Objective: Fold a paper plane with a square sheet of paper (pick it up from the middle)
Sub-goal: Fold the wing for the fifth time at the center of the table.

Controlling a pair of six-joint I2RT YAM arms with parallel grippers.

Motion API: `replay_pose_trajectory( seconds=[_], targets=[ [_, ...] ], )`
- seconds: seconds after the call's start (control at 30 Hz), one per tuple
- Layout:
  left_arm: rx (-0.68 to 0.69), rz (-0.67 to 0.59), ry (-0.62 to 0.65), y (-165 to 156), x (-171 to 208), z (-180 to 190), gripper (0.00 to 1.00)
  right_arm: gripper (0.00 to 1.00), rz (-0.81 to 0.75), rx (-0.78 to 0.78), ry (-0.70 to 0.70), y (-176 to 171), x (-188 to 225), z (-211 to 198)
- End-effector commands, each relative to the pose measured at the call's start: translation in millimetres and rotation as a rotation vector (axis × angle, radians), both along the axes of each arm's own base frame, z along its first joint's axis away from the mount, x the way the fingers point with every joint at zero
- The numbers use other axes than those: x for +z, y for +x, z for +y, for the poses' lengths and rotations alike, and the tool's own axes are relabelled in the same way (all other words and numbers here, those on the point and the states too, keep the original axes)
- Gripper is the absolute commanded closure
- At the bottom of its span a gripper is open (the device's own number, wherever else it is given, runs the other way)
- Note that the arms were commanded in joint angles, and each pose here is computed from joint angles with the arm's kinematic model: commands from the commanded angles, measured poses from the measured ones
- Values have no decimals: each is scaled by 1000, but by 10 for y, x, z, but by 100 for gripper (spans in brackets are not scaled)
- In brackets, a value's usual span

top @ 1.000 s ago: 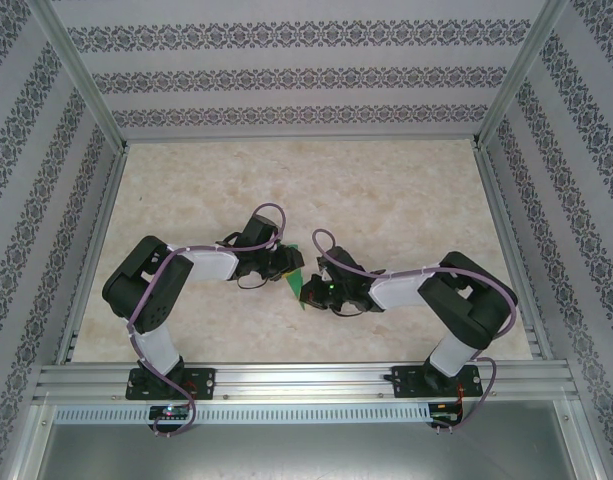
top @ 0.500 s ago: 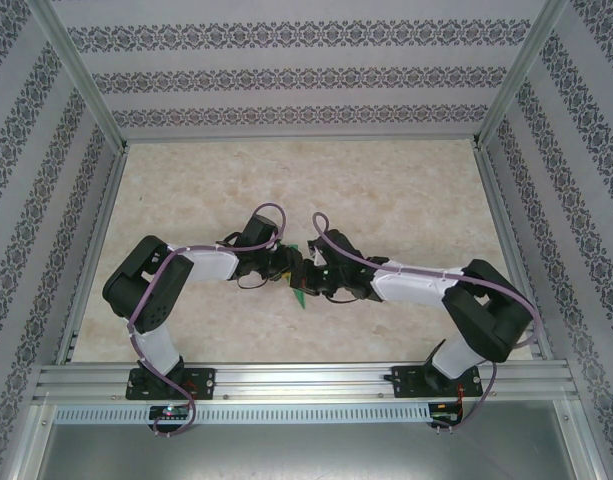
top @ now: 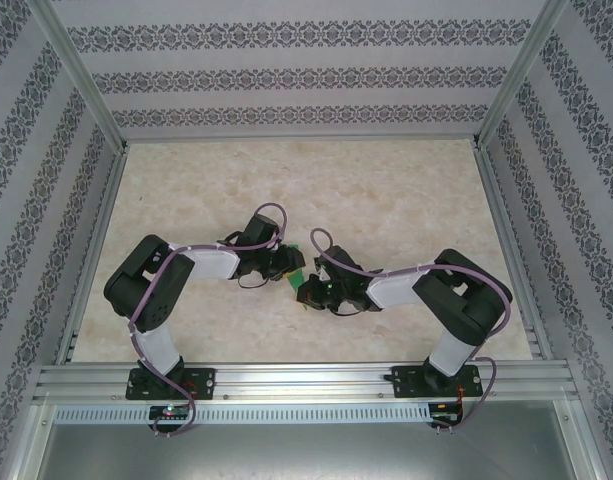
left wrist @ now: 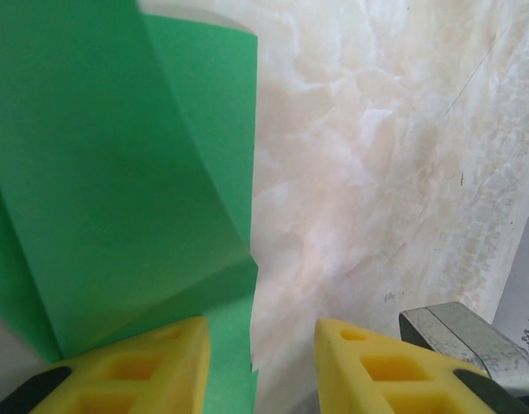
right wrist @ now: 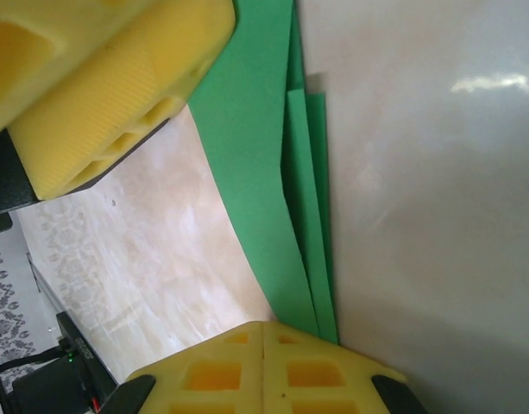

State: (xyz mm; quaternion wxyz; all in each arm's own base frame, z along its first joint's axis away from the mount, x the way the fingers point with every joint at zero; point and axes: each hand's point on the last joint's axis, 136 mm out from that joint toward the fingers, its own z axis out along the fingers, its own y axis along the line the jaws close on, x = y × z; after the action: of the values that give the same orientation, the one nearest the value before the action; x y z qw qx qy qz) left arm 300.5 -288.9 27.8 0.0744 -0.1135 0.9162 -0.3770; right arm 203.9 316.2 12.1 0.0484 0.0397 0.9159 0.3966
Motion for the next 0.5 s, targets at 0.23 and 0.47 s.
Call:
replay_pose_trajectory(
  seconds=[0.23, 0.47],
  targets=[
    [-2, 48, 105, -80, -272, 139, 62, 92, 141, 15, -95, -497, -280, -342],
    [-10, 49, 86, -86, -250, 103, 62, 92, 35, 1, -57, -323, 41, -297]
  ],
)
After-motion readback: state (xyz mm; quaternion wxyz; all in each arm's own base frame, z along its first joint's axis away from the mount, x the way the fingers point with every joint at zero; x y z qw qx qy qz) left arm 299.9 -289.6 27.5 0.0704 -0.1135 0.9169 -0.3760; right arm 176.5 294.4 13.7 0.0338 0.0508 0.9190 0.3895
